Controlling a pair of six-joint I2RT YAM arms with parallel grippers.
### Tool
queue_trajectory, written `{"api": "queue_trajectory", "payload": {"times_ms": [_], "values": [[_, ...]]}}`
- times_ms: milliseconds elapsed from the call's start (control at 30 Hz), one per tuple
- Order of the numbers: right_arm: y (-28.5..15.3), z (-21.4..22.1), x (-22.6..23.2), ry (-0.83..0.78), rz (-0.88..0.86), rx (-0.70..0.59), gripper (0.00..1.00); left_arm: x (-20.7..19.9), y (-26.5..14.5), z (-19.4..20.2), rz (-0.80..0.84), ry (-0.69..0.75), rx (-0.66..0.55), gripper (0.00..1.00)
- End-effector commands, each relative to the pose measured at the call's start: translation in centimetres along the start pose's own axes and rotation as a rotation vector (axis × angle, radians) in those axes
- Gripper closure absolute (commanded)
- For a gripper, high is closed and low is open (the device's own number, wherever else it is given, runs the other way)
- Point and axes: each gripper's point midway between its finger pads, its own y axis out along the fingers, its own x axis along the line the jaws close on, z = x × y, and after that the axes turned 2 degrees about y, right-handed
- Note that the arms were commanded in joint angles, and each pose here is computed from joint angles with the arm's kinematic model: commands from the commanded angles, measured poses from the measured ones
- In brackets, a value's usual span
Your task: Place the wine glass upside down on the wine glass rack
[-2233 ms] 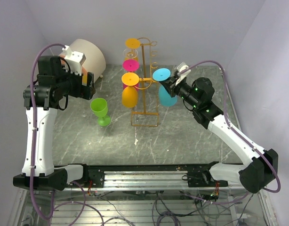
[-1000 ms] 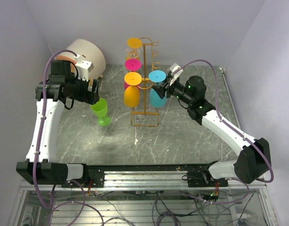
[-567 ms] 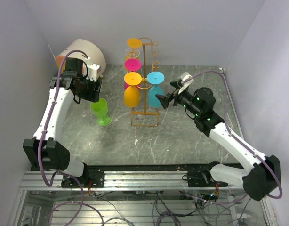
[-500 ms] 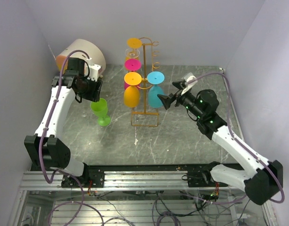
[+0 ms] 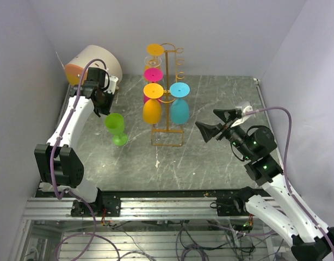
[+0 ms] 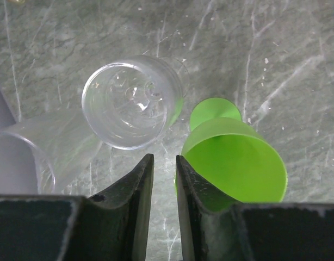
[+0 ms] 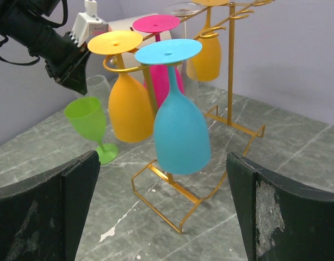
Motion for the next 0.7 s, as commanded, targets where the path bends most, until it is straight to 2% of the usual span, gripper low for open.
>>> {"api": "queue_trajectory", "payload": {"times_ms": [0, 333, 500, 533, 567, 600, 667], "values": [[-1.4, 0.8, -0.5, 0.028, 0.046, 0.031, 0.0, 1.0, -0.3, -0.1, -0.078, -0.017, -0.04, 0.64], [-1.7, 0.6, -0.2, 0.03, 0.035, 0.038, 0.0, 0.5, 0.6, 1.4, -0.063, -0.008, -0.007, 0.63], [-1.7, 0.5, -0.2, 0.031, 0.039, 0.039, 0.0, 0.0, 1.2, 1.9, -0.036, 0.002, 0.01, 0.65], [-1.8, 0.5, -0.2, 0.031, 0.04, 0.038, 0.0, -0.1, 1.3, 2.0, -0.029, 0.005, 0.014, 0.68], [-1.8, 0.4, -0.2, 0.03, 0.041, 0.037, 0.0, -0.1, 1.3, 2.0, -0.031, 0.002, 0.016, 0.89], [-1.8, 0.3, -0.2, 0.028, 0.043, 0.036, 0.0, -0.1, 1.4, 2.1, -0.03, 0.001, 0.019, 0.92], [-1.9, -0.1, -0.2, 0.025, 0.045, 0.03, 0.0, -0.3, 1.4, 2.1, -0.02, 0.002, 0.021, 0.93]]}}
